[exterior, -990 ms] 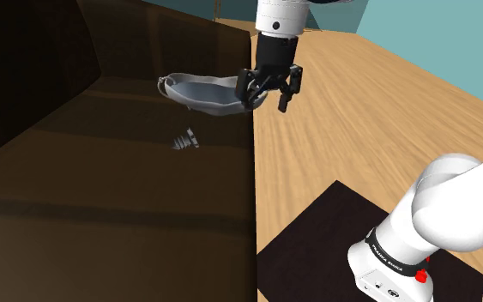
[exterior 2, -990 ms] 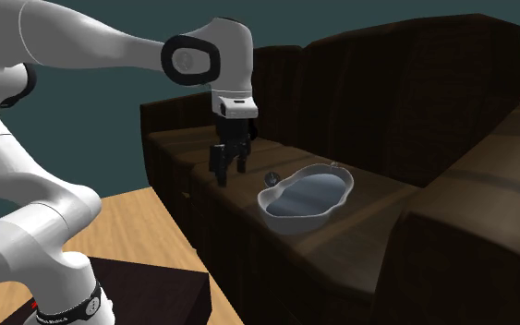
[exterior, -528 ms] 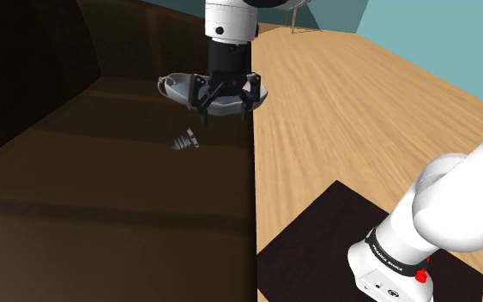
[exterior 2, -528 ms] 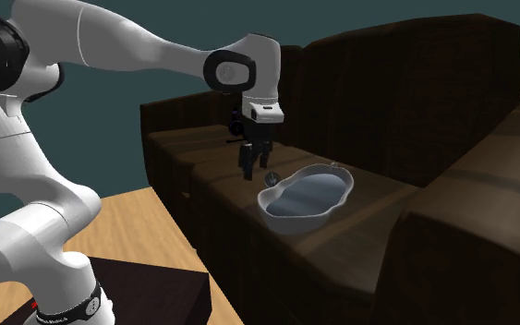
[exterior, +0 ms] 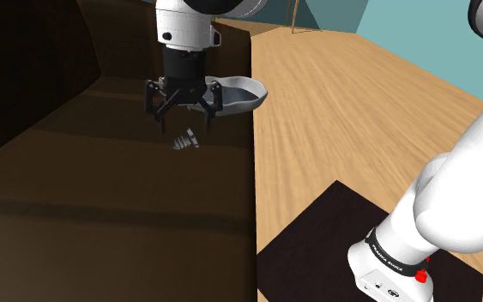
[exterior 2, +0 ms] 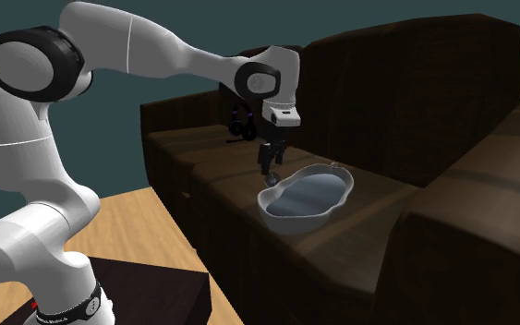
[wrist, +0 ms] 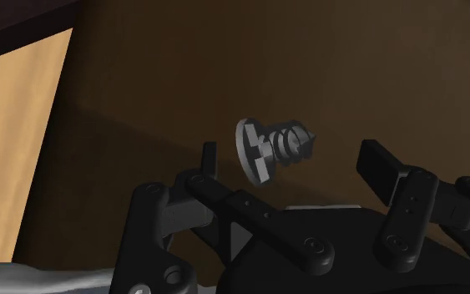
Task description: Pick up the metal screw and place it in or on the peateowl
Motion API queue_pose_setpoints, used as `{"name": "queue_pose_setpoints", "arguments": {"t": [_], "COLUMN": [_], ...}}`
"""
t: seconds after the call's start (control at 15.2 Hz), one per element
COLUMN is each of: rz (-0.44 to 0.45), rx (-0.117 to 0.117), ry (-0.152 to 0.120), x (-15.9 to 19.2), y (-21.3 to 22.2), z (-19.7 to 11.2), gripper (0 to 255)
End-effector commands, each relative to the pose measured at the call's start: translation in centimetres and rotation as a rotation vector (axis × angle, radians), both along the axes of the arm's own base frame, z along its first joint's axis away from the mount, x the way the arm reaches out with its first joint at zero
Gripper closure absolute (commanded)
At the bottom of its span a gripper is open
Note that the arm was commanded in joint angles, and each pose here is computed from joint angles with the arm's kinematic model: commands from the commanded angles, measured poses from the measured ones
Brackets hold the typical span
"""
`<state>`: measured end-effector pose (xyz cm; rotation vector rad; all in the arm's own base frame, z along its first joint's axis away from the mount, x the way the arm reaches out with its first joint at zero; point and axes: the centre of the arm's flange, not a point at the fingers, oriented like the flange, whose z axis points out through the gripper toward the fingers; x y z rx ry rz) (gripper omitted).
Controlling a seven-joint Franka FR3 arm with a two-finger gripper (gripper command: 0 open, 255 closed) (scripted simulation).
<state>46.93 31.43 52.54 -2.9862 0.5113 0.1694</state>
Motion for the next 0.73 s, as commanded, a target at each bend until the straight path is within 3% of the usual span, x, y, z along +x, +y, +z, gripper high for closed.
{"name": "queue_pose_setpoints", "arguments": {"t": [0.0, 0.33, 0.66], "rz": [-0.002, -0.002, -0.002], "rx": [0.002, 0.002, 0.002], "ry": [0.0, 0.0, 0.0], "x": [0.1, -0.1, -0.1], "y": [0.2, 0.5, 0.5], "z": [-1.1, -3.5, -3.5], "gripper": [0, 0, 0]}}
